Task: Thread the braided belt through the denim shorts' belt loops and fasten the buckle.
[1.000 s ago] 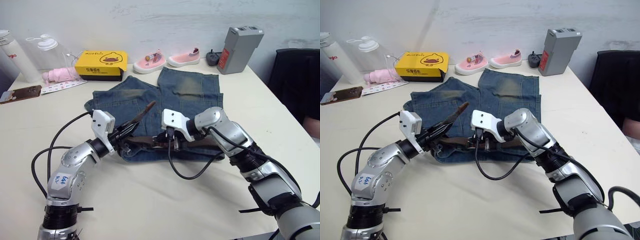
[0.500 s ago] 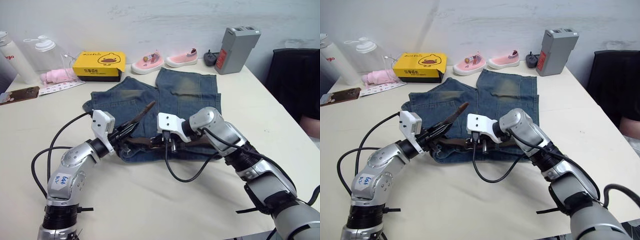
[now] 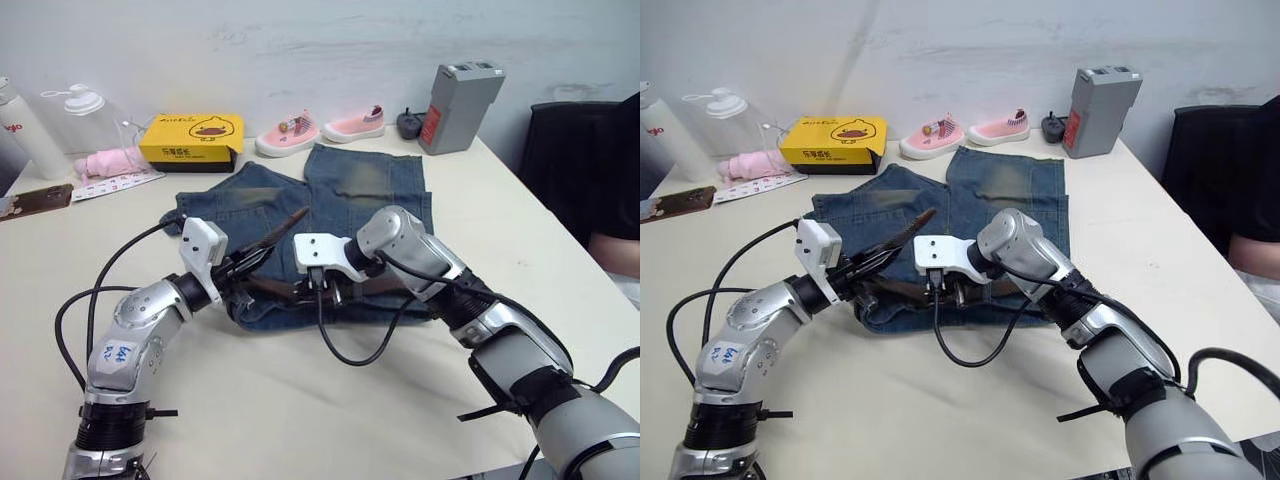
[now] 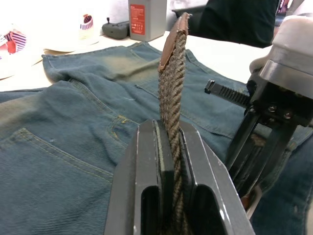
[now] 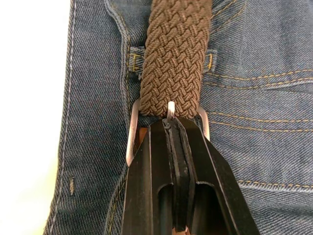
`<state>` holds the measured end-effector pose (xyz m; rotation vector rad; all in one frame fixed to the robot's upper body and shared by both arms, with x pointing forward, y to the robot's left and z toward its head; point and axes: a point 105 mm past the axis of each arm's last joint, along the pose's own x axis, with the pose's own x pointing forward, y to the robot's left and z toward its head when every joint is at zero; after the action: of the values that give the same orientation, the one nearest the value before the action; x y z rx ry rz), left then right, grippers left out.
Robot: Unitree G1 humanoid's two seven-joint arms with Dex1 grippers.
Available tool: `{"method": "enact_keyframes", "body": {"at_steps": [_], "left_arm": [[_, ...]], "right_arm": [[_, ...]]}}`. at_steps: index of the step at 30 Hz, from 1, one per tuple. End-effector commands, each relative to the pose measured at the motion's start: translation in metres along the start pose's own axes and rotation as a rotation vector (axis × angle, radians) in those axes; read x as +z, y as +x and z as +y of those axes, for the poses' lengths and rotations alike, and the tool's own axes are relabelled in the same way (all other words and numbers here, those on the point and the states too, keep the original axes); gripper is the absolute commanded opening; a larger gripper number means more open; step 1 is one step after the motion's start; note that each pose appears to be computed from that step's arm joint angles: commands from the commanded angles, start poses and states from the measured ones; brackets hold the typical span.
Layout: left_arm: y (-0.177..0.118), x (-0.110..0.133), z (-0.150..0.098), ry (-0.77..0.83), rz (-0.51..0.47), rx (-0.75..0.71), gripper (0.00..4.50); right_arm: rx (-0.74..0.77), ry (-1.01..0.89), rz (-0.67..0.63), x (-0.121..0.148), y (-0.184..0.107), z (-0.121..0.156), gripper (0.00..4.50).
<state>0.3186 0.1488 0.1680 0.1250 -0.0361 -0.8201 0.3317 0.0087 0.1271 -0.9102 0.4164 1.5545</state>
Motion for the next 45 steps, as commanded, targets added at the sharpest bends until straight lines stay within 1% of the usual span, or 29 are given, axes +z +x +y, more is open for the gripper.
{"method": "enact_keyframes", "body": {"at_steps": [1,5,7,10,13,16,19,23,27,32,34,37,41,45], "left_arm": [[-0.001,0.03,0.01,0.134,-0.016,-0.104,0.0],[0.013,0.051,0.019,0.222,0.002,-0.217,0.0],[0.024,0.064,0.019,0.264,-0.01,-0.271,0.0],[0.047,0.085,0.012,0.323,-0.047,-0.364,0.0],[0.061,0.096,0.005,0.354,-0.075,-0.421,0.0],[0.08,0.115,-0.013,0.391,-0.13,-0.513,0.0],[0.088,0.123,-0.023,0.408,-0.155,-0.564,0.0],[0.104,0.143,-0.046,0.426,-0.224,-0.655,0.0],[0.113,0.154,-0.056,0.431,-0.258,-0.69,0.0],[0.127,0.179,-0.08,0.442,-0.342,-0.75,0.0],[0.131,0.183,-0.086,0.448,-0.356,-0.775,0.0],[0.132,0.182,-0.086,0.454,-0.352,-0.793,0.0],[0.125,0.169,-0.067,0.445,-0.301,-0.772,0.0],[0.115,0.164,-0.047,0.413,-0.277,-0.721,0.0]], "right_arm": [[0.276,0.071,0.176,-0.045,0.052,0.052,0.08],[0.277,0.052,0.193,-0.045,0.064,0.054,0.08],[0.28,0.043,0.196,-0.045,0.068,0.056,0.08],[0.293,0.015,0.208,-0.046,0.073,0.061,0.08],[0.306,0.002,0.214,-0.047,0.076,0.065,0.08],[0.317,-0.012,0.217,-0.047,0.079,0.069,0.08],[0.321,-0.02,0.217,-0.047,0.079,0.071,0.08],[0.324,-0.037,0.22,-0.046,0.082,0.073,0.08],[0.328,-0.045,0.221,-0.046,0.081,0.075,0.08],[0.336,-0.061,0.226,-0.047,0.082,0.077,0.08],[0.335,-0.065,0.222,-0.046,0.083,0.078,0.08],[0.332,-0.067,0.219,-0.045,0.083,0.078,0.08],[0.326,-0.065,0.217,-0.046,0.084,0.078,0.08],[0.321,-0.062,0.214,-0.046,0.083,0.078,0.08]]}}
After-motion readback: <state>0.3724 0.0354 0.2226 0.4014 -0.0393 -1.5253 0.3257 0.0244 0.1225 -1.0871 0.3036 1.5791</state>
